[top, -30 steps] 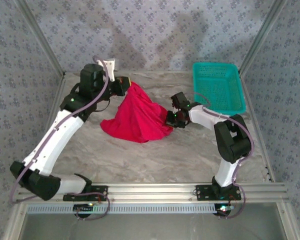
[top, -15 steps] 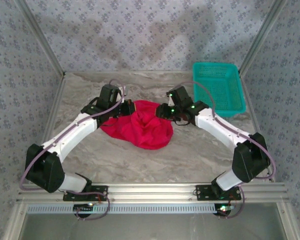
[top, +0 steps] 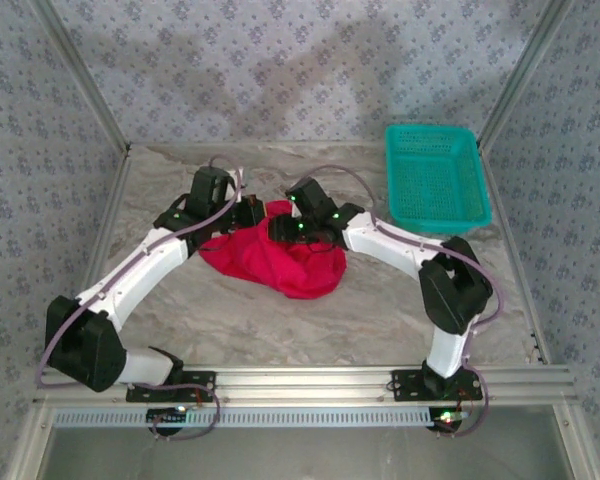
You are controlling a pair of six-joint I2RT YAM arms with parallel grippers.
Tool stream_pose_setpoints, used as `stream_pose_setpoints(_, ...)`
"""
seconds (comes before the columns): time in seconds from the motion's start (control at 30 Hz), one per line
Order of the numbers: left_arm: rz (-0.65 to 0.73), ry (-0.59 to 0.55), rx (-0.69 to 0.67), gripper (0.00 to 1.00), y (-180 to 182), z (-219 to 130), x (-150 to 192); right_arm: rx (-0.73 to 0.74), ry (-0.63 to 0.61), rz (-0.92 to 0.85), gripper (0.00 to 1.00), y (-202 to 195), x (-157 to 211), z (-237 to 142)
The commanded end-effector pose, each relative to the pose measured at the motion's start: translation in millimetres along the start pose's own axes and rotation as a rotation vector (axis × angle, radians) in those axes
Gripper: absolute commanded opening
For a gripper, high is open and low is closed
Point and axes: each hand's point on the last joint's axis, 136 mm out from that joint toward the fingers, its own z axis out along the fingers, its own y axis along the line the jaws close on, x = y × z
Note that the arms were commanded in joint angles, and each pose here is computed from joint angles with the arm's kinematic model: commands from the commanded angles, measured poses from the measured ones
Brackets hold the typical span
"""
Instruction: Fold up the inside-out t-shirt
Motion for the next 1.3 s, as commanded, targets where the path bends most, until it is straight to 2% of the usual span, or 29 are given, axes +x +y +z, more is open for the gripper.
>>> stream_pose_setpoints(0.0, 0.007, -0.06, 0.033, 0.0, -11.8, -21.1, -17.1, 0.071, -0.124, 0.042, 0.33, -11.3, -39.0, 5.4)
stream_pose_setpoints(0.03, 0.007, -0.064, 0.033, 0.0, -11.6, -23.1, -18.2, 0.077, -0.136, 0.046, 0.22, -13.8, -45.4, 5.4)
stream_pose_setpoints(0.13, 0.011, -0.071, 0.033, 0.0, -11.4, -28.3, -20.2, 0.085, -0.168, 0.028, 0.0, -11.6, -64.7, -7.1)
stream_pose_setpoints(0.27, 0.011, -0.087, 0.042, 0.0, -10.7, -31.9, -26.7, 0.093, -0.187, -0.051, 0.0, 1.9, -78.8, -49.3)
stream_pose_setpoints(0.4, 0.007, -0.11, 0.053, 0.0, -10.6, -35.9, -43.3, 0.094, -0.184, -0.09, 0.0, 4.6, -78.0, -100.1)
stream_pose_setpoints(0.47, 0.008, -0.121, 0.062, 0.0, -13.6, -37.5, -51.3, 0.078, -0.17, -0.091, 0.0, 5.1, -70.7, -110.1)
stream_pose_setpoints(0.53, 0.008, -0.129, 0.079, 0.0, -18.1, -38.2, -57.6, 0.073, -0.135, -0.096, 0.0, 2.2, -58.1, -104.9)
stream_pose_setpoints(0.57, 0.008, -0.131, 0.083, 0.0, -19.4, -38.2, -59.2, 0.068, -0.121, -0.098, 0.04, 1.2, -52.5, -98.9)
stream_pose_setpoints(0.67, 0.007, -0.131, 0.083, 0.0, -20.4, -38.4, -61.6, 0.051, -0.08, -0.091, 0.4, -4.2, -38.1, -74.0)
stream_pose_setpoints(0.73, 0.006, -0.134, 0.081, 0.0, -20.1, -39.6, -62.4, 0.054, -0.062, -0.077, 0.54, -9.1, -31.6, -55.9)
stream_pose_setpoints(0.83, 0.005, -0.142, 0.08, 0.0, -20.6, -42.9, -64.0, 0.095, -0.009, -0.047, 0.64, -24.5, -18.9, -18.7)
stream_pose_setpoints(0.97, -0.001, -0.184, 0.109, 0.0, -28.7, -55.3, -76.3, 0.153, 0.053, 0.019, 0.66, -54.3, 0.6, 31.3)
stream_pose_setpoints(1.0, -0.003, -0.2, 0.121, 0.0, -31.8, -60.4, -81.2, 0.181, 0.065, 0.064, 0.58, -65.2, 5.0, 41.5)
stream_pose_setpoints(1.1, 0.0, -0.242, 0.14, 0.0, -37.9, -76.9, -95.3, 0.245, 0.055, 0.166, 0.1, -94.3, 3.7, 46.4)
stream_pose_setpoints(1.13, 0.005, -0.259, 0.138, 0.0, -37.7, -82.7, -99.7, 0.236, 0.041, 0.184, 0.0, -97.3, -1.3, 40.3)
stream_pose_setpoints(1.27, -0.011, -0.289, 0.076, 0.0, -12.9, -89.3, -104.8, 0.189, -0.027, 0.149, 0.0, -87.1, -25.6, -11.9)
